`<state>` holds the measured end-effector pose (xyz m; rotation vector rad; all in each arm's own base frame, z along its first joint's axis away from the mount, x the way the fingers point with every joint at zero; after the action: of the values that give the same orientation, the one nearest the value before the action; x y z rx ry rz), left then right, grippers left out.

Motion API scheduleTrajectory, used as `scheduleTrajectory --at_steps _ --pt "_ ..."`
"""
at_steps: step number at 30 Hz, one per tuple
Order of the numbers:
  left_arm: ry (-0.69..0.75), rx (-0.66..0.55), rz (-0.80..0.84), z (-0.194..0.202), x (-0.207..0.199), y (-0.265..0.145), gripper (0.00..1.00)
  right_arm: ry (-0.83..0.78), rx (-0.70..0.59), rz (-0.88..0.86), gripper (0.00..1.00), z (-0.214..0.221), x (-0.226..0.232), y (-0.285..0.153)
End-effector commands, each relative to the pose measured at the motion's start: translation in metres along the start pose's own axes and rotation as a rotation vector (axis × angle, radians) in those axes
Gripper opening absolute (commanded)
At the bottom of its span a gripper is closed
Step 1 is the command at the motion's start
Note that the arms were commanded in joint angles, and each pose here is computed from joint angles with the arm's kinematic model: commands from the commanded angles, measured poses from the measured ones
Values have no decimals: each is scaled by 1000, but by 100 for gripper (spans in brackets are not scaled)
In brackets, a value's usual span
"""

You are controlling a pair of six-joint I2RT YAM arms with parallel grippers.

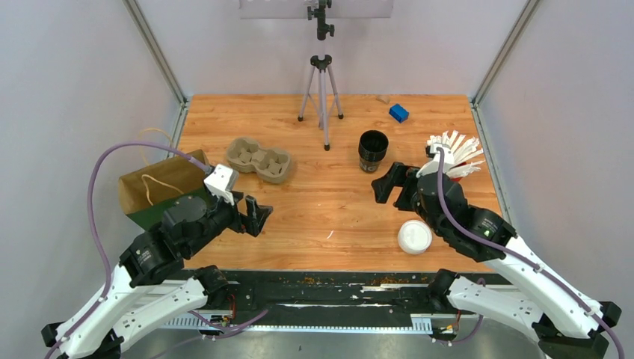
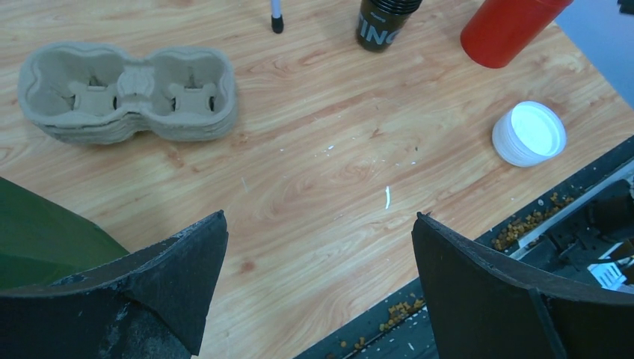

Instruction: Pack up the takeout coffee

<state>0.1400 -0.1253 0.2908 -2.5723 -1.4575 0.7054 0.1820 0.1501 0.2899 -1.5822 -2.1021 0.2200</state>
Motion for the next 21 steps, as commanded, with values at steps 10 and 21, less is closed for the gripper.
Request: scheduleTrajectory --at_steps 10,21 --pt "72 -101 48 14 5 19 100 -342 5 271 67 -67 -6 80" --pt "102 -22 59 26 1 31 100 -268 126 215 42 -77 -59 172"
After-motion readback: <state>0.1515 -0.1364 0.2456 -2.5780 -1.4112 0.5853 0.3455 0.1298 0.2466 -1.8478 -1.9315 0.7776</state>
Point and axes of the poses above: each gripper's point midway between its finger pads, its own y axis out along the fingers, its own x axis along the line the jaws close on, z = x × y, the point moved 3 cm from there along -y, back along the fingers, and after that the axes turned 9 degrees about -y, right-handed, at the moved point
